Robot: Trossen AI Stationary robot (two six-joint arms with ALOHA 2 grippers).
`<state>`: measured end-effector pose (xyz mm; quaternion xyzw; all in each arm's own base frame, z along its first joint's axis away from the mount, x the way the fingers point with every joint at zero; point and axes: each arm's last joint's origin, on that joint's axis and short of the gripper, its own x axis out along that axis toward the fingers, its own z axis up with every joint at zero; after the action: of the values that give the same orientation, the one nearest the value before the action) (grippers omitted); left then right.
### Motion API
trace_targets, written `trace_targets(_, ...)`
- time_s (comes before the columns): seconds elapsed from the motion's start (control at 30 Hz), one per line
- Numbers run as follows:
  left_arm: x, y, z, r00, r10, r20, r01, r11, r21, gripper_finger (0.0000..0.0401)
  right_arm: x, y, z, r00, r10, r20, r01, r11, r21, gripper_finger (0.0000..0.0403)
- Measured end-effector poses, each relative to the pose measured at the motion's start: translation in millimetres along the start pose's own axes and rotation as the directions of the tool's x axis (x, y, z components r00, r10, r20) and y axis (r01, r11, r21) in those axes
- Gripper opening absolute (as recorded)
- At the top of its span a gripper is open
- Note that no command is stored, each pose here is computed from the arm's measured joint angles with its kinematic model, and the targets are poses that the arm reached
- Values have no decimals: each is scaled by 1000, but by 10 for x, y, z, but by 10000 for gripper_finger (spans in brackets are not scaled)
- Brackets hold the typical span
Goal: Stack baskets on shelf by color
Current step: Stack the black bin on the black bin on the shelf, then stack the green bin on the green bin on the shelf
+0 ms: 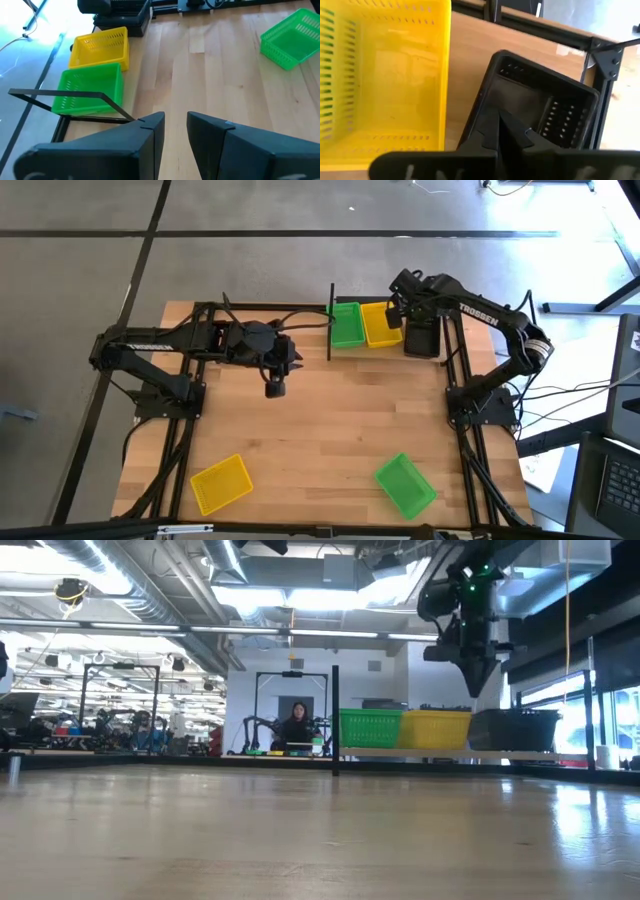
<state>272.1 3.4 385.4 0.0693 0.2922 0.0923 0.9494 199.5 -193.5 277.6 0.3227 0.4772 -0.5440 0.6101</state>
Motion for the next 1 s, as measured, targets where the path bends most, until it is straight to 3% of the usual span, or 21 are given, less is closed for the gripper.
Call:
trace_targets(0.23, 0, 6, 0, 1000, 18, -1, -18, 1000, -13, 74, -154, 13, 73, 998, 36, 42, -34, 998, -51, 0)
trace_targets(0.33, -1, 7, -4, 1000, 18, -4, -18, 999, -47, 74, -356, 67, 95, 995, 65, 70, -53, 986, -160, 0)
trace_targets(0.43, -2, 4, -56, 998, 15, -57, -19, 997, -74, 74, -586, 183, 48, 988, 136, 71, -108, 946, -306, 0)
trace_targets(0.57, -84, -8, -173, 986, 4, -166, -23, 994, -111, 74, -885, 378, -110, 964, 264, 28, -216, 839, -499, 0)
trace_targets(0.67, -184, -53, -292, 961, -35, -273, -6, 989, -150, 74, -1080, 549, -286, 934, 358, -15, -292, 735, -612, 0)
trace_targets(0.87, -459, -216, -455, 891, -194, -409, 39, 933, -359, 74, -1379, 863, -768, 865, 484, -133, -379, 456, -805, 0)
trace_targets(1.0, -569, -362, -541, 837, -247, -489, -13, 883, -469, 74, -1517, 991, -1102, 838, 509, -196, -397, 323, -859, 0)
